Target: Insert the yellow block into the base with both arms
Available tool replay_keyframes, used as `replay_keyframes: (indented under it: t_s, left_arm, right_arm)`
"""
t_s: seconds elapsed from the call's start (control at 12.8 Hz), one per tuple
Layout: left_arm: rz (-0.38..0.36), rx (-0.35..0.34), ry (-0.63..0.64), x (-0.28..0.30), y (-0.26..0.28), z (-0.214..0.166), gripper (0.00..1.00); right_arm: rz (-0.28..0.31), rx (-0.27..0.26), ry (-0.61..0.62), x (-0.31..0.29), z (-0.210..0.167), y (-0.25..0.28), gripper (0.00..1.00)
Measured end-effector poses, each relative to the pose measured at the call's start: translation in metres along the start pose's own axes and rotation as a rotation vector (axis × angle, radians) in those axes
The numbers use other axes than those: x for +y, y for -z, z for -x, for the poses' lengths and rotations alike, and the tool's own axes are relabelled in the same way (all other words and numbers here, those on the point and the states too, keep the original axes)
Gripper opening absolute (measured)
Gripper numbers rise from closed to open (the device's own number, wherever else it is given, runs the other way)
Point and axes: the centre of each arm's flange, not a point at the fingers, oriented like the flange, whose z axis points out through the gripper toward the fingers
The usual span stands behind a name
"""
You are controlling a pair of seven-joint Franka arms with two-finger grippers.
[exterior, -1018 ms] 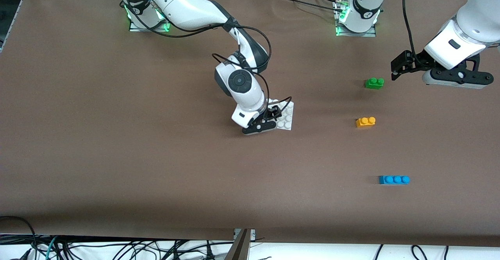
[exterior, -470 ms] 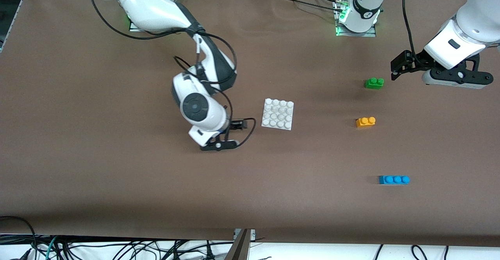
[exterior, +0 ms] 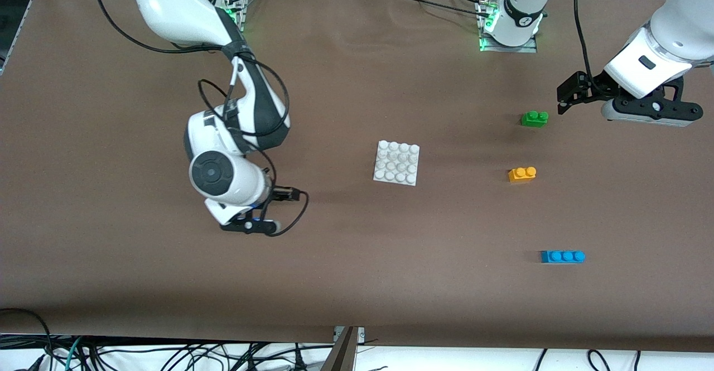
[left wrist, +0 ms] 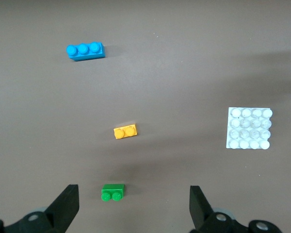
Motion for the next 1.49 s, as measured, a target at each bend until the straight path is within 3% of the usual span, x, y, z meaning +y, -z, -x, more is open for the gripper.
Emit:
replay_keyframes:
  t_s: [0.16, 0.55, 0.7, 0.94, 1.17, 1.49]
  left_arm:
    - [0.000, 0.000, 0.000, 0.000, 0.000, 0.000, 1.00]
    - [0.000, -0.001, 0.009, -0.005, 0.000, 0.000, 1.00]
    - [0.000, -0.002, 0.014, -0.008, 0.000, 0.000, 1.00]
    - [0.000, -0.016, 0.014, -0.008, -0.005, 0.000, 1.00]
    - [0.000, -0.020, 0.014, -0.008, -0.008, 0.000, 1.00]
    - [0.000, -0.030, 0.016, -0.009, -0.015, 0.000, 1.00]
  right_arm:
    - [0.003, -0.002, -0.011, 0.039, -0.013, 0.014, 1.00]
    - [0.026, 0.070, -0.068, 0.184, -0.019, 0.093, 1.00]
    - [0.072, 0.111, -0.059, 0.246, 0.006, 0.133, 1.00]
    - [0.047, 0.165, -0.087, 0.292, 0.065, 0.205, 1.00]
    - [0.029, 0.142, -0.104, 0.308, 0.127, 0.261, 1.00]
    - [0.027, 0.133, -0.060, 0.313, 0.143, 0.266, 1.00]
